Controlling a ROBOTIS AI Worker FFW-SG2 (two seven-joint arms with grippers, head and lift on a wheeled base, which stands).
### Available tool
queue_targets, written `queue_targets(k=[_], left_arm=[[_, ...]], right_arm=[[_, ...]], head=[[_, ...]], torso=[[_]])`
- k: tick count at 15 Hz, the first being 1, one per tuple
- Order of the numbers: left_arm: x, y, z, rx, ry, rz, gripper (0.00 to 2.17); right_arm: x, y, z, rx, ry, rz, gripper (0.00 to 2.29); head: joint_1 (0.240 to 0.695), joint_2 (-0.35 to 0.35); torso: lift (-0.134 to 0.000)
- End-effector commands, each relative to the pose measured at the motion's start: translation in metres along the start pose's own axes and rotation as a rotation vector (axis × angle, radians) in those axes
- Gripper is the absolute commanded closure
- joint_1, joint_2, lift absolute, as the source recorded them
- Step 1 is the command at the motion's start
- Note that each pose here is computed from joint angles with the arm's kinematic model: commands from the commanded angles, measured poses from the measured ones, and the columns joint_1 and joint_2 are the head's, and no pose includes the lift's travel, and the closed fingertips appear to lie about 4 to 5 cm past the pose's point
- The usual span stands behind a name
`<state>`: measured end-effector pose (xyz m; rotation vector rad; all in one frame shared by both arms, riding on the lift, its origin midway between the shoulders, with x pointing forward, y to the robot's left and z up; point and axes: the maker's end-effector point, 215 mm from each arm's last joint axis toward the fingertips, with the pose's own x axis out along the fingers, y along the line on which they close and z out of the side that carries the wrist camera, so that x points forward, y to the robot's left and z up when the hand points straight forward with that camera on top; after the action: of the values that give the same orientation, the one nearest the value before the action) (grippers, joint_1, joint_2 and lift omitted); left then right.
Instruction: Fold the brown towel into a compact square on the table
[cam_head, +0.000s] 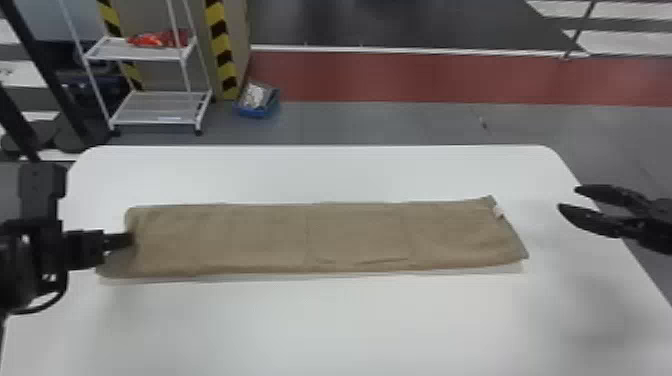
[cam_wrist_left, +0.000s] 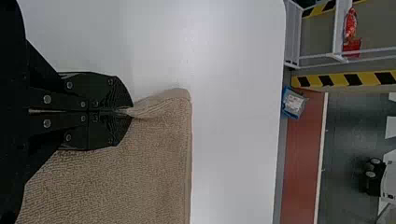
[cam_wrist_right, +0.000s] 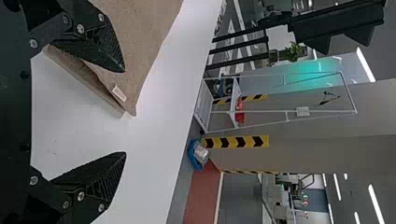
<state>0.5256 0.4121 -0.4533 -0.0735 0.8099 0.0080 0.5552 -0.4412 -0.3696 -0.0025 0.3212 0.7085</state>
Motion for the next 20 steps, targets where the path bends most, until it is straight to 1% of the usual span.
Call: queue_targets(k=[1,2,4,5,6,7,8,10,11,12,13,14,15,17,18,19,20], left_arm=[[-0.011,-0.016,0.010,-0.033,-0.025,-0.047,1.73],[-0.016,-0.028,0.011,-0.055,-0.025,-0.077,1.73],[-0.027,-0.050,0.027,-0.060,-0.063,-0.110,1.73],[-0.032,-0.064,0.035,-0.070,-0.084,-0.134,1.73],[-0.036,-0.086,0.036,-0.103,-0.073,-0.189,1.73],[-0.040,-0.108,0.036,-0.127,-0.060,-0.245,1.73],[-0.042,-0.125,0.039,-0.138,-0.057,-0.284,1.73],[-0.046,-0.157,0.049,-0.159,-0.060,-0.356,1.73],[-0.047,-0.171,0.054,-0.157,-0.061,-0.379,1.73],[-0.047,-0.182,0.058,-0.151,-0.064,-0.394,1.73],[-0.049,-0.192,0.060,-0.152,-0.064,-0.420,1.73],[-0.050,-0.203,0.067,-0.152,-0.070,-0.444,1.73],[-0.052,-0.211,0.078,-0.161,-0.075,-0.467,1.73],[-0.065,-0.234,0.095,-0.170,-0.072,-0.549,1.73],[-0.070,-0.242,0.103,-0.170,-0.081,-0.571,1.73],[-0.075,-0.249,0.109,-0.168,-0.089,-0.591,1.73],[-0.081,-0.259,0.111,-0.170,-0.079,-0.628,1.73]], right_arm=[[0.010,0.010,0.003,0.011,-0.005,0.019,0.29],[0.019,0.017,0.007,0.013,-0.011,0.032,0.29],[0.038,0.033,0.007,0.023,-0.015,0.063,0.29],[0.049,0.042,0.009,0.028,-0.031,0.078,0.29],[0.060,0.051,0.011,0.037,-0.046,0.093,0.29],[0.076,0.067,0.012,0.042,-0.061,0.123,0.29],[0.088,0.080,0.011,0.039,-0.062,0.147,0.33],[0.120,0.116,0.008,0.040,-0.060,0.215,0.65],[0.139,0.140,0.002,0.029,-0.042,0.265,0.95],[0.155,0.166,-0.007,0.017,-0.024,0.316,1.40],[0.167,0.188,-0.015,0.004,-0.008,0.359,1.63],[0.182,0.215,-0.020,-0.006,0.007,0.410,1.75],[0.192,0.233,-0.026,-0.021,0.018,0.441,1.75],[0.208,0.260,-0.029,-0.027,0.025,0.485,1.75],[0.214,0.270,-0.032,-0.032,0.038,0.500,1.75],[0.221,0.276,-0.033,-0.038,0.043,0.498,1.75],[0.225,0.278,-0.036,-0.039,0.053,0.489,1.75]], head=[[0.695,-0.029],[0.695,-0.031],[0.695,-0.032],[0.695,-0.030],[0.695,-0.029],[0.695,-0.028],[0.695,-0.030],[0.695,-0.031],[0.695,-0.023],[0.695,-0.023],[0.695,-0.004],[0.695,0.009],[0.695,0.020],[0.695,0.059],[0.695,0.066],[0.695,0.072],[0.695,0.075]], torso=[[-0.124],[-0.124],[-0.124],[-0.124],[-0.124],[-0.124],[-0.124],[-0.124],[-0.124],[-0.124],[-0.124],[-0.124],[-0.124],[-0.124],[-0.124],[-0.124],[-0.124]])
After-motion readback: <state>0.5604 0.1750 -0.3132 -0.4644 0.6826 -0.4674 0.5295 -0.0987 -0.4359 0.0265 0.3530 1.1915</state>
